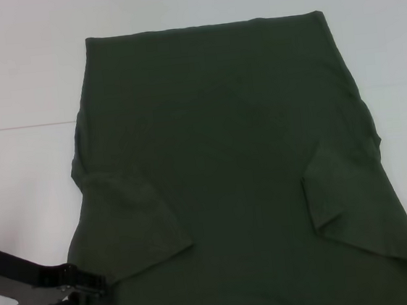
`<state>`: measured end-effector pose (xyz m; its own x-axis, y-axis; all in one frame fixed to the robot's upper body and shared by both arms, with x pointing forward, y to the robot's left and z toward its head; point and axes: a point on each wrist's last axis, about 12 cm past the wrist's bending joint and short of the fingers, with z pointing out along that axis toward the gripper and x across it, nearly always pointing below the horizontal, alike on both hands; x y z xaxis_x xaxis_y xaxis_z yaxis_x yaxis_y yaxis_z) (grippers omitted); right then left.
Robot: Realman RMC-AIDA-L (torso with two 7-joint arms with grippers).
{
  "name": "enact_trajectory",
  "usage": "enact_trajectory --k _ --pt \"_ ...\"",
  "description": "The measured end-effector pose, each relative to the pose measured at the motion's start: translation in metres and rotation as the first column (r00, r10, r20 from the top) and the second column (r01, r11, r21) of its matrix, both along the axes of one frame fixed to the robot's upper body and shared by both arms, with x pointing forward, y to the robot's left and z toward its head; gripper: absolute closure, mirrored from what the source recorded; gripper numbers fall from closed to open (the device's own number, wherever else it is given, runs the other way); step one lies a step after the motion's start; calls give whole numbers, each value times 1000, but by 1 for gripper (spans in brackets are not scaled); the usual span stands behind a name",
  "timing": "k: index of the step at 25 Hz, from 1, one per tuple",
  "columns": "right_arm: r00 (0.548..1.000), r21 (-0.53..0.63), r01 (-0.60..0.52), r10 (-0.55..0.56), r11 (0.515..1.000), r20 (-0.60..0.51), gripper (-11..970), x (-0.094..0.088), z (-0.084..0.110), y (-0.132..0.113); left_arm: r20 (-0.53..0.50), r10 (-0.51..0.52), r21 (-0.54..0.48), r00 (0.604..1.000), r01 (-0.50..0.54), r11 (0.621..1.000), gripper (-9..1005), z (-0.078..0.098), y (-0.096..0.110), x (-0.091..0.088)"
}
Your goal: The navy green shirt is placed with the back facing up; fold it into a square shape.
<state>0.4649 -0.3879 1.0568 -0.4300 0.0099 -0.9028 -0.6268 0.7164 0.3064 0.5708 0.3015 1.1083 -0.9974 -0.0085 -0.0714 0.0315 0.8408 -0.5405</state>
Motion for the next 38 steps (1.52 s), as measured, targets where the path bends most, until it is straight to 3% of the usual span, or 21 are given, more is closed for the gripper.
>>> enact_trajectory --k 6,12,17,31,38 --pt "1000 4 4 -4 1000 -2 146 -1 0 0 23 -28 16 999 28 999 207 2 -2 1" --pt "1000 7 6 -6 1000 -4 146 -2 0 -1 33 -25 23 999 24 999 408 1 -1 2" --pt "1000 8 5 -5 1000 -4 146 -2 0 -1 29 -47 39 998 46 998 636 1 -3 2" --pt "1000 8 6 -6 1000 -6 146 -4 -1 -1 10 -41 46 999 41 998 926 2 -2 2" --pt "1000 8 2 -2 1000 -4 146 -3 -1 -1 1 -46 44 999 46 998 711 3 -2 1"
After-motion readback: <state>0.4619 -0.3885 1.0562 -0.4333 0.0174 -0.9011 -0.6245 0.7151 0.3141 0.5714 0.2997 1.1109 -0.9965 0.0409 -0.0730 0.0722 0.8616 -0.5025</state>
